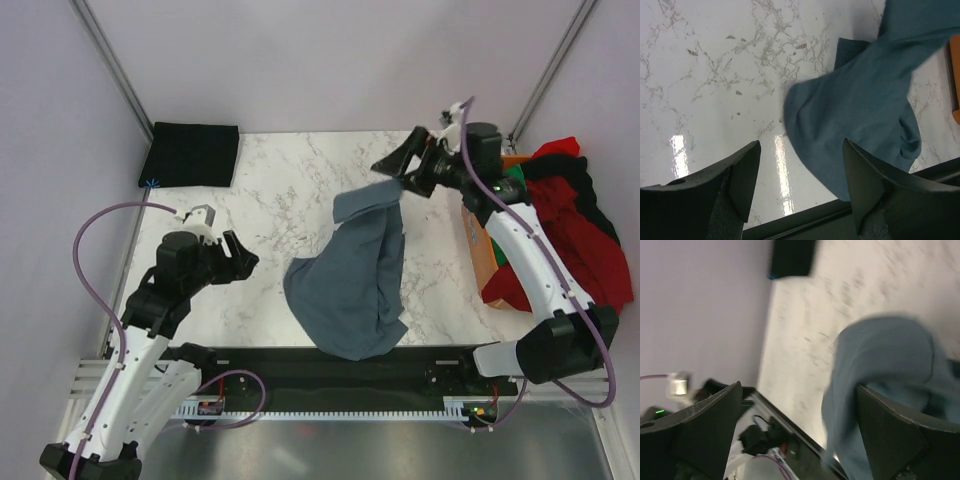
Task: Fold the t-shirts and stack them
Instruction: Move the tshirt to the center of the board, then flatten the tshirt out
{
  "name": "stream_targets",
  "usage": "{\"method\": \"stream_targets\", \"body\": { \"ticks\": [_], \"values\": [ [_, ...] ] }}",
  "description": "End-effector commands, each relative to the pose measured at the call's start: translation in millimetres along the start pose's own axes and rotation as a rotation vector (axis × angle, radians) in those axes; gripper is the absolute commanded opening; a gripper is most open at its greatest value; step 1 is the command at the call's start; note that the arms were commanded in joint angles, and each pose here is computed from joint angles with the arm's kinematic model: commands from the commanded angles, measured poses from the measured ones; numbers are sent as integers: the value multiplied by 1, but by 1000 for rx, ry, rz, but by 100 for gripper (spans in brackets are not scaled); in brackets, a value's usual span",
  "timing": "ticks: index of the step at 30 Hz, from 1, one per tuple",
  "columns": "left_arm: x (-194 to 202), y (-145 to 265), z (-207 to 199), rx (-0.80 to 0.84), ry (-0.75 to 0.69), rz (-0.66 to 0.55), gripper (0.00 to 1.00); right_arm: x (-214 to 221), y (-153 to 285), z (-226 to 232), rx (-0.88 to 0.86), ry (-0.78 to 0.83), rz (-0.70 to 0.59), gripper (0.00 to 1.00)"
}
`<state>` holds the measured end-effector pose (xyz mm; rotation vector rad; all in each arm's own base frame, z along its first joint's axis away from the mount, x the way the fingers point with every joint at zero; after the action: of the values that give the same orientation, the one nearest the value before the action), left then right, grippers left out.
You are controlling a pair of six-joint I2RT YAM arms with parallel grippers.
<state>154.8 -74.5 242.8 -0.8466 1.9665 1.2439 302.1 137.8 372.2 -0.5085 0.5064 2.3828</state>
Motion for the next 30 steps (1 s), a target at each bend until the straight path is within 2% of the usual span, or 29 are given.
{"method": "stream_targets", "body": {
  "ticks": [1, 5, 11, 16, 22, 26, 30],
  "values": [
    [-5, -3, -2, -5, 17, -18, 74, 37, 13, -48, 381, 130, 59, 98],
    [-4, -7, -2, 2, 20, 7, 74, 54, 16, -71, 453, 81, 81, 97],
    [0, -17, 0, -19, 31, 54, 73, 66, 3, -100, 532, 97, 126, 95],
    [1, -19, 1, -30, 33, 60, 72, 97, -65, -67, 477, 227, 235, 94],
    [1, -18, 1, -35, 30, 54, 72, 134, -143, -61, 558, 281, 296, 88],
    [2, -18, 1, -35, 30, 54, 72, 139, -187, -58, 662, 424, 286, 87],
    [0, -16, 1, -33, 31, 40, 72, 114, -219, -65, 756, 540, 192, 87]
  ]
}}
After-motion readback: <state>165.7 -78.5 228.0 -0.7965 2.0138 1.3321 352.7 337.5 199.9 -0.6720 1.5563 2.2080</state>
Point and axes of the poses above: each gripper's point midway between its finger pads, its own y axis back along the fingers, its own z axis along the line the jaws close on, x = y × z, the point moved 8 cm from there along y, back along the fingers, and after that the axes turned 5 degrees about -y, right-handed, at the moved point
